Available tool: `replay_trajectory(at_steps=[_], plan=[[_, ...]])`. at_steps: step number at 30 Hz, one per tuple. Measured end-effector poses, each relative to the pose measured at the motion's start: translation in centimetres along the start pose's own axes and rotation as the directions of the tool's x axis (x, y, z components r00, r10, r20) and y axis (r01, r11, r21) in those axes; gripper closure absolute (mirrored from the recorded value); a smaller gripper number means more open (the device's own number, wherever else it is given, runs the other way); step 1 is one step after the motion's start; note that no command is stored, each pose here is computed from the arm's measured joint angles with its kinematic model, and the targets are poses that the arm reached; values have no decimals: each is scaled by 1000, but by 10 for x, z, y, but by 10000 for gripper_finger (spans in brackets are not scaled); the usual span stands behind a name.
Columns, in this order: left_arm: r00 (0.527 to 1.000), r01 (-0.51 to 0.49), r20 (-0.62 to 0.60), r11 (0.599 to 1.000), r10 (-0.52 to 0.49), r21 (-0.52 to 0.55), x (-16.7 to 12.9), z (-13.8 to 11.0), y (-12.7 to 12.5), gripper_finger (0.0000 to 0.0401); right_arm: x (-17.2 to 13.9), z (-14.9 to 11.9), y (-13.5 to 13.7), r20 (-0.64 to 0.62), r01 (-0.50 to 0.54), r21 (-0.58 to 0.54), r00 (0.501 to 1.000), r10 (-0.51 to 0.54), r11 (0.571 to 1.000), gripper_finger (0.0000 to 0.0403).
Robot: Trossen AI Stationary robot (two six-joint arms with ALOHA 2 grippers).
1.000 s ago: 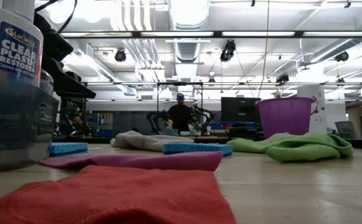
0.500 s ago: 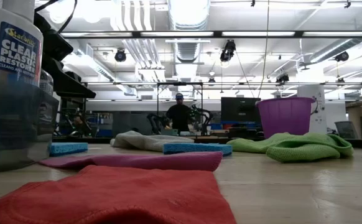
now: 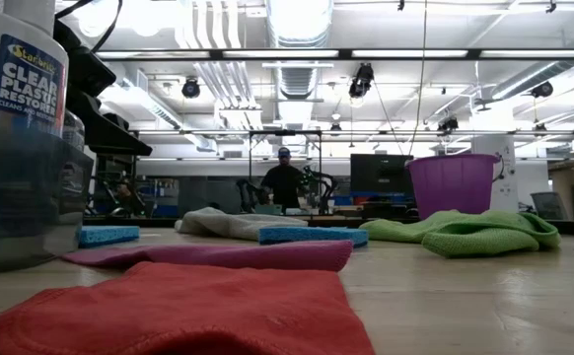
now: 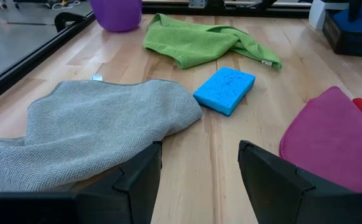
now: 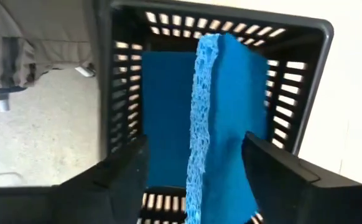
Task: Pick & Place Kitchen Items
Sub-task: Put the blue sponge into the black bin
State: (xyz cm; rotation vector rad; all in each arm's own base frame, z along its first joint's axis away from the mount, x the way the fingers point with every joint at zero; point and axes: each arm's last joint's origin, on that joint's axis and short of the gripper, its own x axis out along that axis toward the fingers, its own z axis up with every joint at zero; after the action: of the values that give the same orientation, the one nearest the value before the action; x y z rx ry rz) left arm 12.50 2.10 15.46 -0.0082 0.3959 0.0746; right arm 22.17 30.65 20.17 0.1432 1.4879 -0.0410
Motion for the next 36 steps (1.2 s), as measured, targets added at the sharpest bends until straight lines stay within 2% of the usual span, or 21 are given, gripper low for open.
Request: replay_trajectory(at_steps=[3,10,23,26,33,36], plan=[[1000,0,0,1000,0,0,0,0,0,187,-5,2,3,9,-17,0,1000,17,1000,139],[1000,0,0,1000,0,0,0,0,0,187,-19,6,9,41,-55,-12,998,56,998,136],[1000,1,0,1000,-1,0,0,0,0,187,-18,5,5,58,-1,-23,998,2,1000,140],[1000,1,0,1000,-1,0,0,0,0,187,-18,5,5,61,2,-26,998,-1,1000,159],[1000,0,0,1000,0,0,0,0,0,187,-18,5,4,76,26,-40,997,-23,999,246],[1000,0,0,1000,0,0,0,0,0,187,-18,5,3,82,40,-41,996,-36,998,269]])
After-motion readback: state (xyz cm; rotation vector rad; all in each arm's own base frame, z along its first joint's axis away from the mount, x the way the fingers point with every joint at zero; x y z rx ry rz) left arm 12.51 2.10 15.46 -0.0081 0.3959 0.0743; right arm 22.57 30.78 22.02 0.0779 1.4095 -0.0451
